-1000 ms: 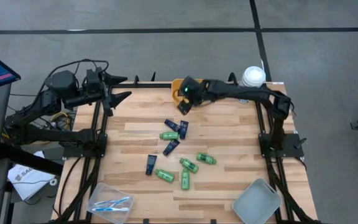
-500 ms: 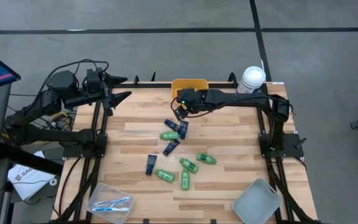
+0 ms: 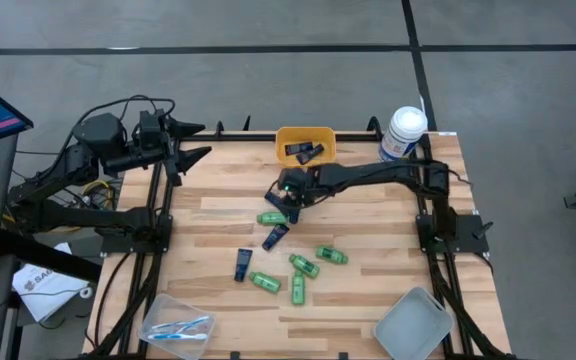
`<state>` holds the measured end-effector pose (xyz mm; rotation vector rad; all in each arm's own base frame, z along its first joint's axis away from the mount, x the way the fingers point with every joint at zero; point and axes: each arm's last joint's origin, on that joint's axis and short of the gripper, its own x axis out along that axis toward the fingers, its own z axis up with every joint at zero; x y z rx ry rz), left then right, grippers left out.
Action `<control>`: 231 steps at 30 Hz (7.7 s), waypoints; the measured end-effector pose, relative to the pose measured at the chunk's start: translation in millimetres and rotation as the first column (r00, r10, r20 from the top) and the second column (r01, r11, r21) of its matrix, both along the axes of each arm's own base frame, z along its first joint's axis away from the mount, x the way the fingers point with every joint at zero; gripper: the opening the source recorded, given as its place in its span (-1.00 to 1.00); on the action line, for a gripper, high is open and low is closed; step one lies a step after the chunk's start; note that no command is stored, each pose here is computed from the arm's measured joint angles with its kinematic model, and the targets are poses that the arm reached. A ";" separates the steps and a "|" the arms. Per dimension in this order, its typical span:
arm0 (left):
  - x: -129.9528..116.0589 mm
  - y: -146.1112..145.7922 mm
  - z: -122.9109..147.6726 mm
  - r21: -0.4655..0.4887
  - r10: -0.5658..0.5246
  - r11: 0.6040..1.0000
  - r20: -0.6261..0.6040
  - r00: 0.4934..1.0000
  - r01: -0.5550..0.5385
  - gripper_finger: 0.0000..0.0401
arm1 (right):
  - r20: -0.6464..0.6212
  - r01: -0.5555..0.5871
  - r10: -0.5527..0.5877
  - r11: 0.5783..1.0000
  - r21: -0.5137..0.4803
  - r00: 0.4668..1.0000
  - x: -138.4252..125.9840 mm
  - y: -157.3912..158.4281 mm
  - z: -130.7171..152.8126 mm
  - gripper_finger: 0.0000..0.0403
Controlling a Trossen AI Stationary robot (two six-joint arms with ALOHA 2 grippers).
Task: Pick & Place Travel size toiletries
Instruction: Put the shave cream into the yellow bin
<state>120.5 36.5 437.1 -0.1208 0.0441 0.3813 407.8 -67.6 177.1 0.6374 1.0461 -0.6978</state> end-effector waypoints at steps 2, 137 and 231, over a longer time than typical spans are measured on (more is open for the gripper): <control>0.1 0.0 0.0 -0.001 -0.001 1.000 0.000 1.000 0.001 0.50 | -0.012 -0.021 0.022 1.000 0.022 1.000 6.1 6.7 -14.5 0.42; 199.9 123.1 -273.0 -0.264 -0.464 0.819 -0.828 0.316 0.510 0.50 | 0.317 -0.290 0.410 0.885 -0.364 0.855 -153.4 15.7 249.0 0.27; 214.8 155.4 -206.7 0.185 -0.022 0.965 -0.649 0.761 0.186 -0.35 | 0.389 -0.272 0.412 0.890 -0.366 0.824 -149.2 24.7 254.6 0.27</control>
